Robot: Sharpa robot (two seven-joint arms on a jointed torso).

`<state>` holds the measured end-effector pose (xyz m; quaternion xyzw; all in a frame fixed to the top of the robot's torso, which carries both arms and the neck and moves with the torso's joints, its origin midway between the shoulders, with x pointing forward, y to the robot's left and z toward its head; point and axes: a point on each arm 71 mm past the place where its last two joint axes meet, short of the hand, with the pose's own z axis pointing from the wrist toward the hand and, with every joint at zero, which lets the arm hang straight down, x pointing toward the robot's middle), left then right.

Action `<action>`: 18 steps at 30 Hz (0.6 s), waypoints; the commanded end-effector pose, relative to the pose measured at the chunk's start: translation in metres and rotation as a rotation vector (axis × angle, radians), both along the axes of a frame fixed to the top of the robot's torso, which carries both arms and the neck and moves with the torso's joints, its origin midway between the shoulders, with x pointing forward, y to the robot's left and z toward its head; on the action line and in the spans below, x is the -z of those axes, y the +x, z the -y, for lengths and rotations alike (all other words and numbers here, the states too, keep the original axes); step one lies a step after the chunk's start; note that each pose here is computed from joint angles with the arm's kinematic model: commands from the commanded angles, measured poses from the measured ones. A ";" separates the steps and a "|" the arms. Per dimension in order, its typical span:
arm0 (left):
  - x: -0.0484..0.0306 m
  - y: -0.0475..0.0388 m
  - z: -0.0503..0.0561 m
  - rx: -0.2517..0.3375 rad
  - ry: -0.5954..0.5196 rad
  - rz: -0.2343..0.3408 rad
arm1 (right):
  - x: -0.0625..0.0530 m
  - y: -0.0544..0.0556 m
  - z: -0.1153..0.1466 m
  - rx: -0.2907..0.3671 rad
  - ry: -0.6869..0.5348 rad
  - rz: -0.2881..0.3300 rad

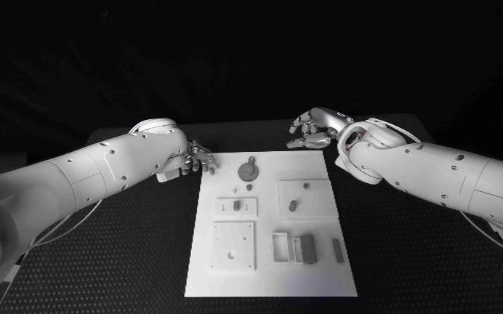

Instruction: Assemble the parts on the task board

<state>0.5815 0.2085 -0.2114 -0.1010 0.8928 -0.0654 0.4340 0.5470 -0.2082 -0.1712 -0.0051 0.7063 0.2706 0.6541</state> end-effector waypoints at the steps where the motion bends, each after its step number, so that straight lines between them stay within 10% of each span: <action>1: 0.0018 -0.0006 0.003 0.024 -0.006 -0.014 | 0.000 -0.001 -0.002 -0.015 -0.003 -0.003; 18: 0.0055 -0.0001 0.002 0.022 -0.016 -0.031 | 0.000 -0.001 -0.002 -0.016 -0.003 -0.004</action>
